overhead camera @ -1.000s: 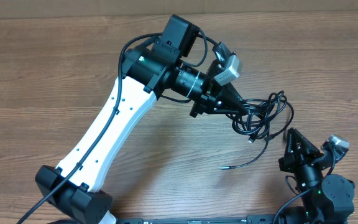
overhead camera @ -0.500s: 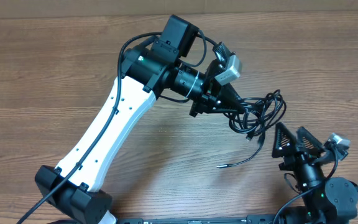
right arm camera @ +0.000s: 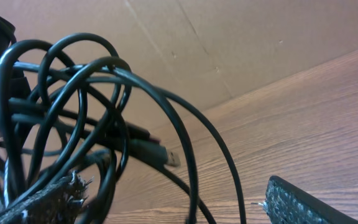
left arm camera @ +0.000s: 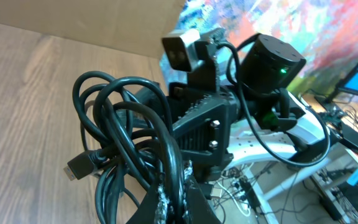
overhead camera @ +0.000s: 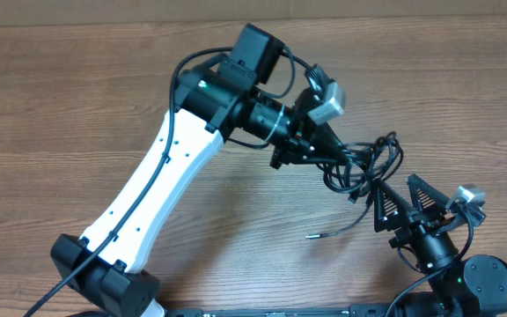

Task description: Untangle cables

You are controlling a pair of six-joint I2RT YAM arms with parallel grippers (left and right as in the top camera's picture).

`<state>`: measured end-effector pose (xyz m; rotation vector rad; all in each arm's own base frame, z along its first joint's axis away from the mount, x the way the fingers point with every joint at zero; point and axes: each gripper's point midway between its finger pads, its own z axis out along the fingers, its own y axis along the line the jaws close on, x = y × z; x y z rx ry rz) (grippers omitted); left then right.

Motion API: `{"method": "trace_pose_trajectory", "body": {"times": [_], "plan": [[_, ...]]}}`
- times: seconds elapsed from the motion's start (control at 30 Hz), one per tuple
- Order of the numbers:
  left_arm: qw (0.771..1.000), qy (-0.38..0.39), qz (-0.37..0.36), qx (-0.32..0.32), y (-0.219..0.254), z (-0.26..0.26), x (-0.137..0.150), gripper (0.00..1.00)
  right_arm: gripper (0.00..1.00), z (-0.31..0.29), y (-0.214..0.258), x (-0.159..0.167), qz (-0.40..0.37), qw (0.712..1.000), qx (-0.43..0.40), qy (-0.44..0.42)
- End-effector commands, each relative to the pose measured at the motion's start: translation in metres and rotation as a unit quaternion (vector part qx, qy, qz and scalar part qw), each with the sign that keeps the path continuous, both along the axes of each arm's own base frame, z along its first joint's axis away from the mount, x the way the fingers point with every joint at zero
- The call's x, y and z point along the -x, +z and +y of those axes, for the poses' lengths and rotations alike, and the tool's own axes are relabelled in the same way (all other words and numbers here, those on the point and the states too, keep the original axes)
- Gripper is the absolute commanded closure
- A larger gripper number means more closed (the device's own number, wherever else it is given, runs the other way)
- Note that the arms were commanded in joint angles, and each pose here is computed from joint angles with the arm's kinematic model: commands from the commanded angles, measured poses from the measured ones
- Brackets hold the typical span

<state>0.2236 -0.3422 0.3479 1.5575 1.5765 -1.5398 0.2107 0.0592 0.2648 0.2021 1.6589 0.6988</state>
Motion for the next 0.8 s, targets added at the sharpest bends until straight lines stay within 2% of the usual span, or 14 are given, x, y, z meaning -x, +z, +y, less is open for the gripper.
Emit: {"method": "trace_pose_trajectory", "body": {"times": [0.0, 0.57, 0.77], "plan": [[0.999, -0.024, -0.021, 0.018, 0.014, -0.003, 0.018, 0.96, 0.08, 0.001, 0.002, 0.0, -0.006, 1.0, 0.006, 0.003], [0.999, -0.046, 0.009, -0.004, 0.005, 0.005, 0.039, 0.96, 0.04, -0.014, -0.007, -0.004, 0.01, 0.999, 0.016, -0.041], [0.998, -0.061, -0.004, 0.026, 0.013, 0.004, 0.041, 0.96, 0.04, -0.014, -0.008, -0.004, 0.013, 0.999, 0.017, -0.041]]}}
